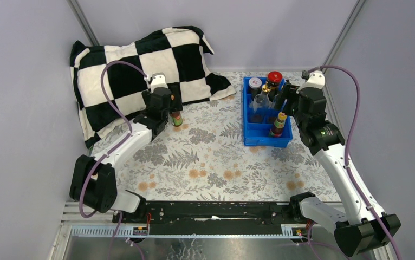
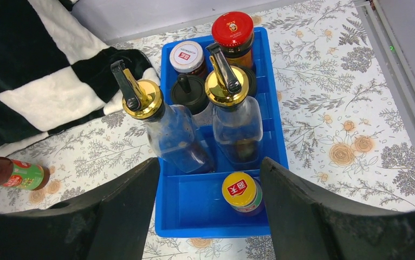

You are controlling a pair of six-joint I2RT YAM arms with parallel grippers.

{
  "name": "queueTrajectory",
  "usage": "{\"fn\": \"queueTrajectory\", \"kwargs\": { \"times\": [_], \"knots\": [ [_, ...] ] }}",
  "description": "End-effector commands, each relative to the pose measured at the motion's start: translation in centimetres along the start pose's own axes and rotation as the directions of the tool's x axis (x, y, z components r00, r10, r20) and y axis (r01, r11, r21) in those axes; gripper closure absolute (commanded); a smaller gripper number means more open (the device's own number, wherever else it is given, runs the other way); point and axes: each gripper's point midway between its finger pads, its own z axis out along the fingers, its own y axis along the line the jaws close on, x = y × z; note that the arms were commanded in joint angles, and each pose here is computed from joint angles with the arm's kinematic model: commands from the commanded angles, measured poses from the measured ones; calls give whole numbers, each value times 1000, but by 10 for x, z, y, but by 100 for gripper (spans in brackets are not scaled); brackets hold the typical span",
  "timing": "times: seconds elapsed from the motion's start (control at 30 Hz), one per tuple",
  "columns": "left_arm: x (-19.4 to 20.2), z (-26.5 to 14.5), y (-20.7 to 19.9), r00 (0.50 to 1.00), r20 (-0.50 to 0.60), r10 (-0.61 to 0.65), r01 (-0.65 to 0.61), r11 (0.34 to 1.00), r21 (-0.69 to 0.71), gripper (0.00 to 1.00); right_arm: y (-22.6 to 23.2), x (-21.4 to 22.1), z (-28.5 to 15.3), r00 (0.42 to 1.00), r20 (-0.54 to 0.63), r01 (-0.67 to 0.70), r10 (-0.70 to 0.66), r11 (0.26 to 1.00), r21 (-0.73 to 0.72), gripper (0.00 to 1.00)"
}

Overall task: Organize the condiment bottles
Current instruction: Pick up the bottle from the center of the board.

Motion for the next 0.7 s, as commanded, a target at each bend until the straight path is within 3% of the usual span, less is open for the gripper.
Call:
{"fn": "queueTrajectory", "kwargs": {
  "times": [0.0,0.17,0.3,0.43,0.67],
  "knots": [
    [-15,8,-12,994,110,21,-22,1000,11,7,6,-20,-9,999,48,-14,16,999,-33,26],
    [-11,17,-19,994,103,38,-40,999,17,13,7,-17,-7,999,45,-13,15,999,-40,26],
    [-5,22,-19,996,79,40,-40,999,2,31,8,-14,-5,999,39,-12,14,999,-44,26],
    [-1,24,-16,997,71,42,-41,999,-19,32,10,-12,-3,999,34,-13,15,998,-53,26],
    [-3,29,-17,996,83,40,-38,999,-31,42,12,-11,-3,999,29,-12,14,998,-68,26]
  ]
}}
